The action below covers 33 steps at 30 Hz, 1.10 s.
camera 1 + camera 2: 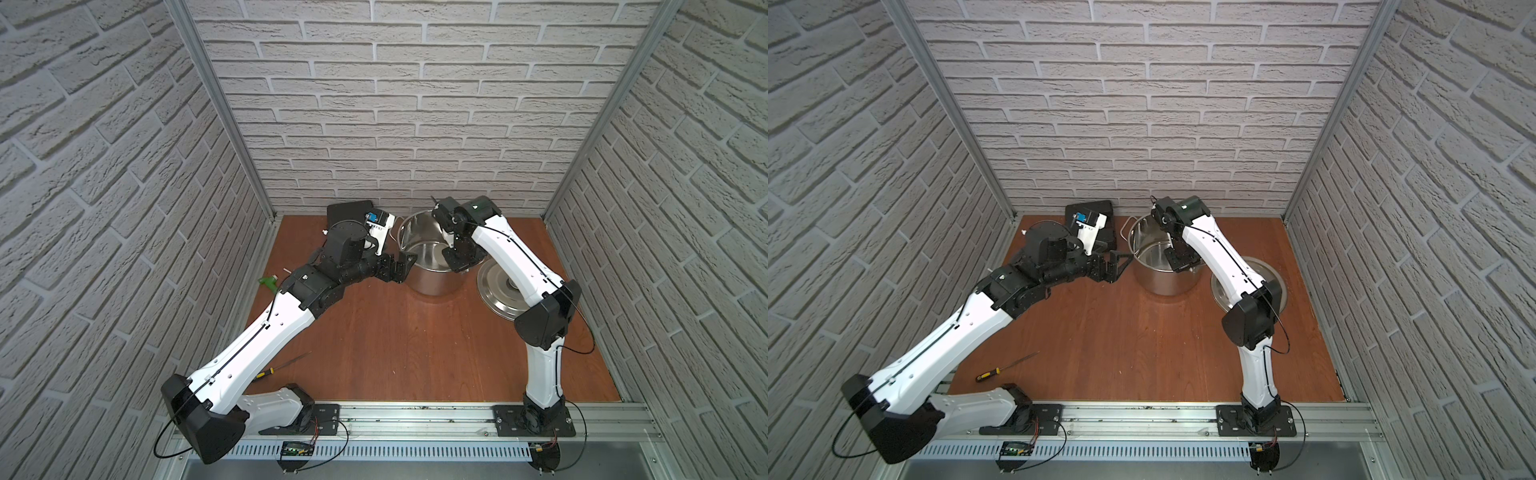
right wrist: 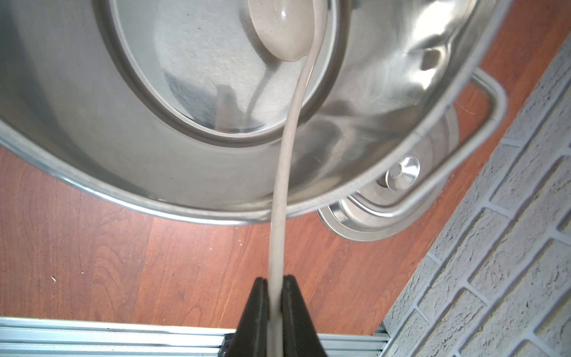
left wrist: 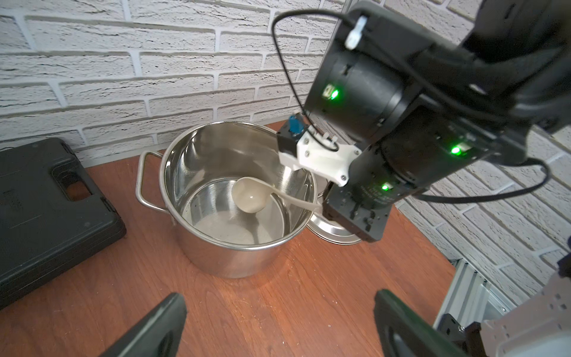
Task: Stir the soup with a spoon
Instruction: Stir the soup in the pan with a stick.
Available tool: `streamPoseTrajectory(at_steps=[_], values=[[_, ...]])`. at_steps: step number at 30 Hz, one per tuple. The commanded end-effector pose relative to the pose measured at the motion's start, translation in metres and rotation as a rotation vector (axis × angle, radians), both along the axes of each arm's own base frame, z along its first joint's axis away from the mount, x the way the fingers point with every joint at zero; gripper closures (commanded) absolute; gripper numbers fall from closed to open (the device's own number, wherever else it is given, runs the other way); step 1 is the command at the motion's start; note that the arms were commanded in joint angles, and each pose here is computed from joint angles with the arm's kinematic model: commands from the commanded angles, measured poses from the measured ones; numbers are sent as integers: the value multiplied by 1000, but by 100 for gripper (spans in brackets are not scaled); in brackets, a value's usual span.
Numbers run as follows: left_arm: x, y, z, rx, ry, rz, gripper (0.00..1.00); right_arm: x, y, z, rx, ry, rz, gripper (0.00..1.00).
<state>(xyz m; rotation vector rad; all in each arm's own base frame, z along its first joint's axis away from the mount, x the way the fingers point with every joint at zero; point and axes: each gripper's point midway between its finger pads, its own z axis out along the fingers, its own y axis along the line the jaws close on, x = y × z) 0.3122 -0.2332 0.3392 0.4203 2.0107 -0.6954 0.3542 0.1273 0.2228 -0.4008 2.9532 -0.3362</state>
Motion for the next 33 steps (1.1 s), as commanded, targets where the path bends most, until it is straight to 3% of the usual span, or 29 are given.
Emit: streamPoseTrajectory(at_steps=[1,6,14,22,33], values=[[3,-3,14,-26,-51,3,2,-5,-21,23,-12,-57,-40,98],[3,-2,16,-21,-51,6,2,18,-16,19,-16,-70,-31,98],[0,-1,12,-16,-41,7,2,36,22,13,95,-67,1,98],[4,-3,11,-17,-42,15,2,13,35,13,99,-18,33,98],[6,-9,12,-18,-45,5,2,-12,-16,25,24,-47,-24,98]])
